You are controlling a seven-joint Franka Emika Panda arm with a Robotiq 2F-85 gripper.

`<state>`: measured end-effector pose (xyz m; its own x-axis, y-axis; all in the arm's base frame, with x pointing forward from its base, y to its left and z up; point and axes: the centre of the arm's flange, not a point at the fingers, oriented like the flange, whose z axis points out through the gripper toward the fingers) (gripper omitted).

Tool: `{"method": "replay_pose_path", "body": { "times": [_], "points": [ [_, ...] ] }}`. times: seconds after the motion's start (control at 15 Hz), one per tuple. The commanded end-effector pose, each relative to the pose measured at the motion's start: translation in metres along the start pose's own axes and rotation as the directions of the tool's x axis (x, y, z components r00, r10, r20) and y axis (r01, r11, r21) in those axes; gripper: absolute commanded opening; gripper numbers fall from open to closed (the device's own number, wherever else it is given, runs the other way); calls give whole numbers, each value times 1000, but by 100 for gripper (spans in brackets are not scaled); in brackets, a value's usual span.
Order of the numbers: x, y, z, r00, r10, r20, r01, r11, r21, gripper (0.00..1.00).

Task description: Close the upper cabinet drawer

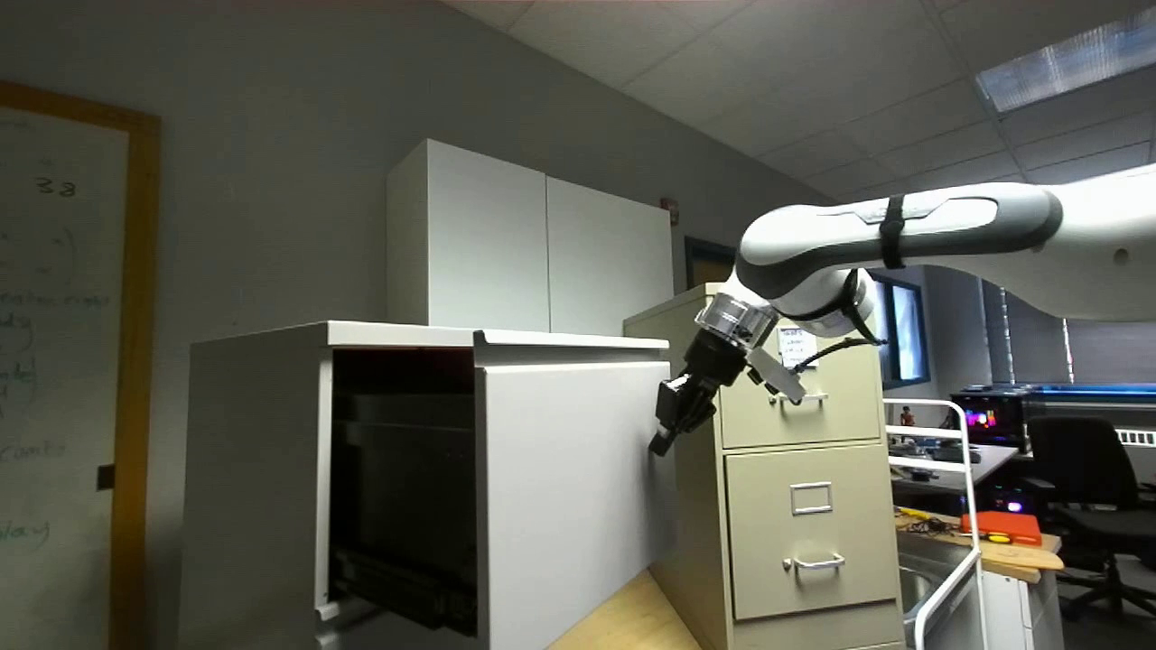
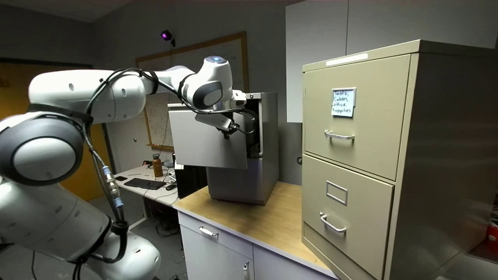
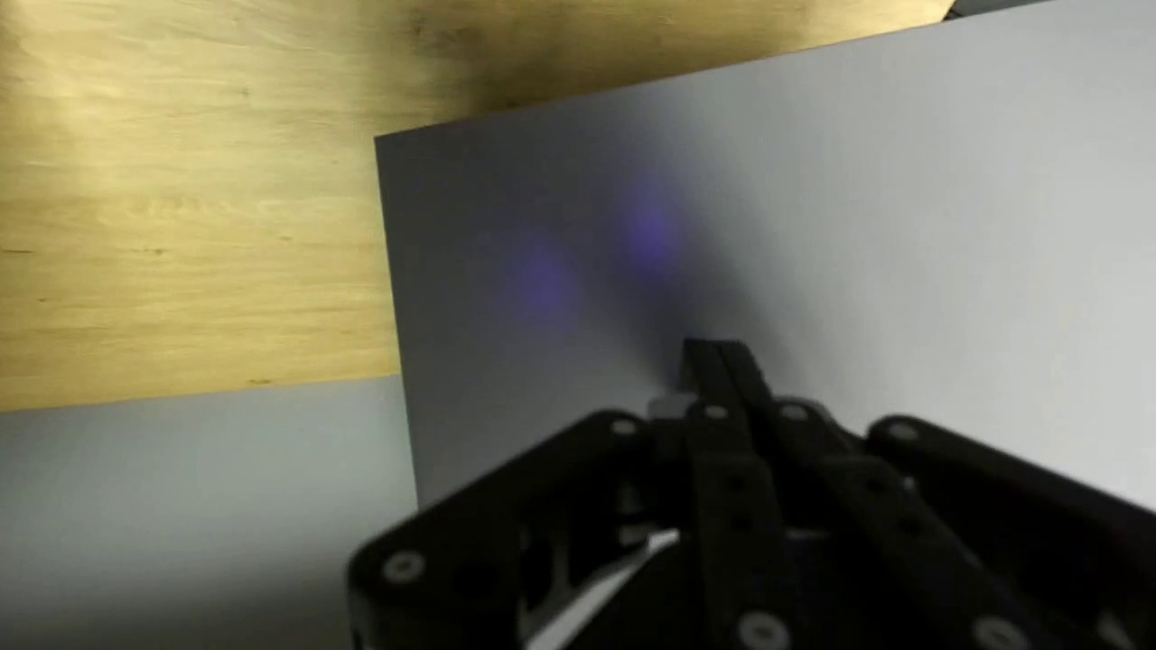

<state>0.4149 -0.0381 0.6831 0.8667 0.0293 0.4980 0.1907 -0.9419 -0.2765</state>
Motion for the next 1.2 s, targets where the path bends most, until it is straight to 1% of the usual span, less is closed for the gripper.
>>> {"method": "replay_pose_path", "body": {
  "times": [0.0,0.2,0.47,0.73,1.0,1.13],
  "points": [
    [49,23,17,997,-22,-72,29,995,100,0],
    [84,29,34,996,-27,-84,42,983,180,0],
    [130,32,54,995,-27,-98,50,968,247,0],
    [186,26,73,996,-20,-93,48,948,313,0],
    [231,11,90,996,-44,-72,67,936,347,0],
    [249,-3,99,996,-70,-55,84,934,347,0]
  ]
}}
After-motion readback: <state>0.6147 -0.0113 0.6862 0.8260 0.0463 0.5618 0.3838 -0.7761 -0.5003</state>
